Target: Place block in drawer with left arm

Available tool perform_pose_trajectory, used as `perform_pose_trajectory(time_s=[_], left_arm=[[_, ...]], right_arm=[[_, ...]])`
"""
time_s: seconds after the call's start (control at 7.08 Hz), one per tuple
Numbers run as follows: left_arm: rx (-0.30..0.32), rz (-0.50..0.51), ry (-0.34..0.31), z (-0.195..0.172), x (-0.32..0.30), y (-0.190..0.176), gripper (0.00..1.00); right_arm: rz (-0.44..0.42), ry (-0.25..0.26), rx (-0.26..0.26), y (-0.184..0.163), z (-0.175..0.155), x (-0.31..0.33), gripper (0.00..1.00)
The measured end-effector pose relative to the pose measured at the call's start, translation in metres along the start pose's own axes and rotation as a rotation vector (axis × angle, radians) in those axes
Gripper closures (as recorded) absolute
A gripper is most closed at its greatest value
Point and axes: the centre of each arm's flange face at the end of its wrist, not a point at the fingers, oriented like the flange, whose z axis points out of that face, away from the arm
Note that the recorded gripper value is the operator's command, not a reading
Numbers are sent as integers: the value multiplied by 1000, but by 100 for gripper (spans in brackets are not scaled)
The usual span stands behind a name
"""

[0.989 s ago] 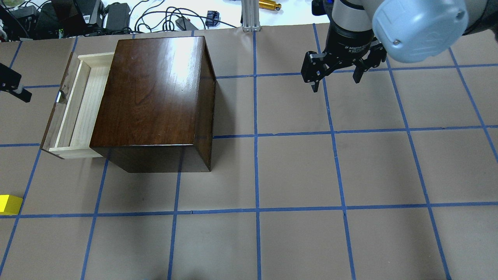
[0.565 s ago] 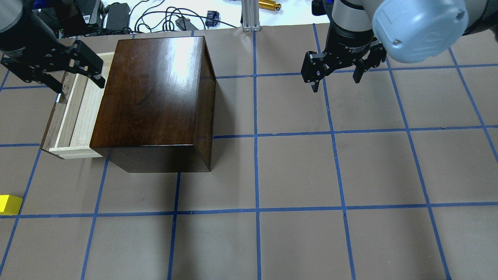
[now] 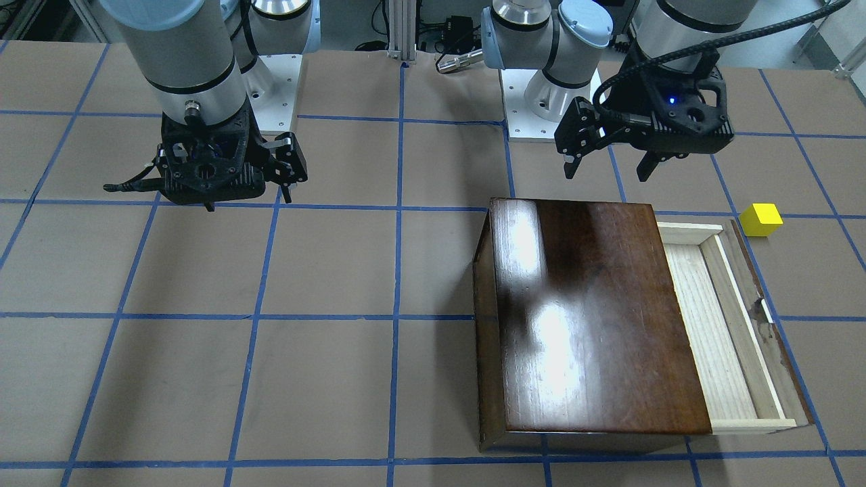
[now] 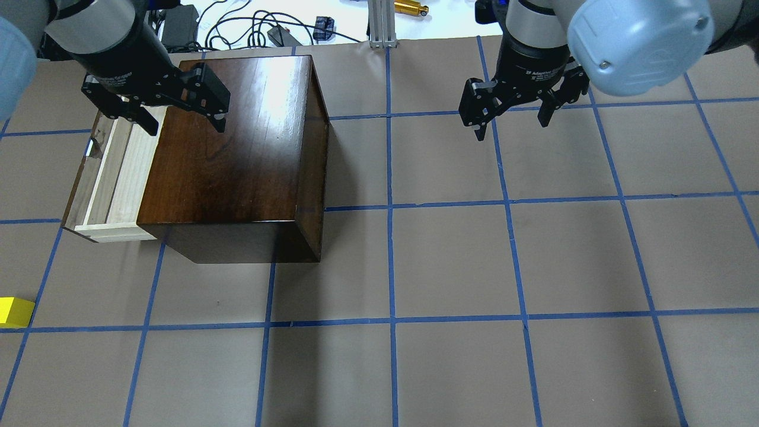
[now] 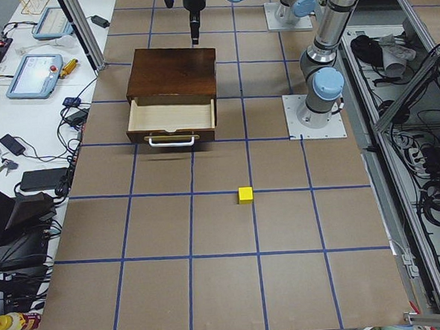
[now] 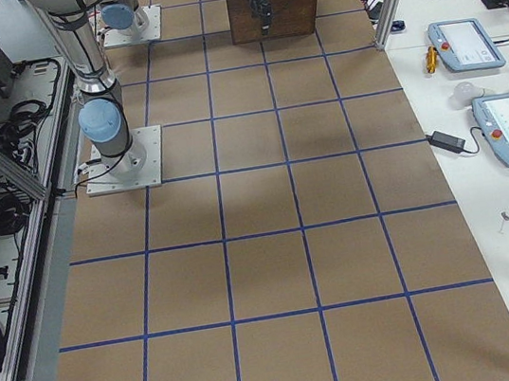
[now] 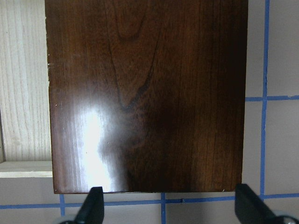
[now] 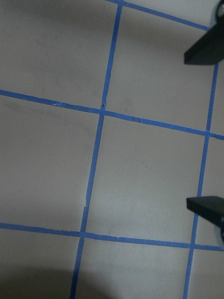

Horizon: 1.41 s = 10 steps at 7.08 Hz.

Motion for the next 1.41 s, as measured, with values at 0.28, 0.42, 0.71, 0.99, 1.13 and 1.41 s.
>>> perform_pose_trajectory(time_s=[0.28,0.42,0.71,0.99,1.13,1.41], left_arm=[[8,1,-16,1,1,-1,0],[9,0,-18,1,1,-1,0],[11,0,-19,0,1,-1,0],[17,6,-21,-4,-1,1,0],[21,39,-25,-8,-10,3,0],[10,101,-45,-17,-61,6,0]], right_arm=[[0,0,0,0,0,0,0],[0,0,0,0,0,0,0],[-1,-1,0,0,0,0,0],[-1,0,0,0,0,0,0],[0,0,0,0,0,0,0],[0,0,0,0,0,0,0]])
